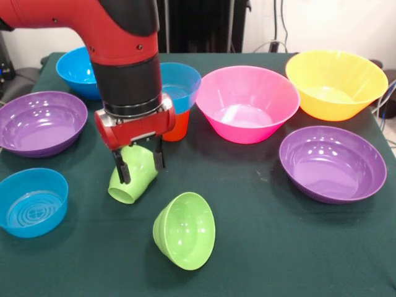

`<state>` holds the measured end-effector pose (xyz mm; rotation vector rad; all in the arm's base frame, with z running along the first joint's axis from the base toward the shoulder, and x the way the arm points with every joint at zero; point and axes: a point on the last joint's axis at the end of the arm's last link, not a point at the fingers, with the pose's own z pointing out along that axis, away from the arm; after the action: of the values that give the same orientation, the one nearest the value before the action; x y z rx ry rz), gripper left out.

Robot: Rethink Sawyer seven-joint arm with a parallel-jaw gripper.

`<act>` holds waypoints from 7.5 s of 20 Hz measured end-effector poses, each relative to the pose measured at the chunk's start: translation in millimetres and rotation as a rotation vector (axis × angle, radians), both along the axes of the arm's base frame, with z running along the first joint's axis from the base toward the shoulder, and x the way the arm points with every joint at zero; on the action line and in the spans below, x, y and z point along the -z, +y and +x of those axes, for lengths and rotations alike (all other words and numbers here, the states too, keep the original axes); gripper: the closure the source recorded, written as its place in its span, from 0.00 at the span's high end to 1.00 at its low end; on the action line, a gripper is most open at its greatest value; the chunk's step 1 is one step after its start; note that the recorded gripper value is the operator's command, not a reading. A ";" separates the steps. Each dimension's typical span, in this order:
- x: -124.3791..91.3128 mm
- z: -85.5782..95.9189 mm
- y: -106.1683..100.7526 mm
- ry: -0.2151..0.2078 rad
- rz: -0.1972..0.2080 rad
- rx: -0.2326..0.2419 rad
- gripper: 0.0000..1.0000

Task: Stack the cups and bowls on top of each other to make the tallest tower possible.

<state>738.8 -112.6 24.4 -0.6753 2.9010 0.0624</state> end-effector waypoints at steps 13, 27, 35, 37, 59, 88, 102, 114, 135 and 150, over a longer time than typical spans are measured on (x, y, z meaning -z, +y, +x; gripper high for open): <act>24.8 -8.9 6.4 0.026 0.002 -0.018 1.00; 29.4 -0.7 -3.8 0.017 -0.044 -0.032 1.00; 28.5 1.4 -7.9 0.016 -0.054 -0.032 1.00; 28.5 1.3 -8.1 0.016 -0.055 -0.033 1.00; 38.5 -3.9 -17.3 0.022 -0.173 -0.099 1.00; 5.9 -23.7 -73.4 0.104 -0.306 -0.064 1.00; -4.2 -16.9 -65.4 0.102 -0.206 0.017 1.00; -10.7 -20.0 -38.1 0.123 -0.123 0.048 1.00; 11.5 -42.8 -15.4 0.140 -0.081 0.029 1.00; 10.6 -38.7 -11.1 0.114 -0.057 0.049 1.00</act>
<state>700.1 -123.7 13.8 -0.6288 3.0380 0.0120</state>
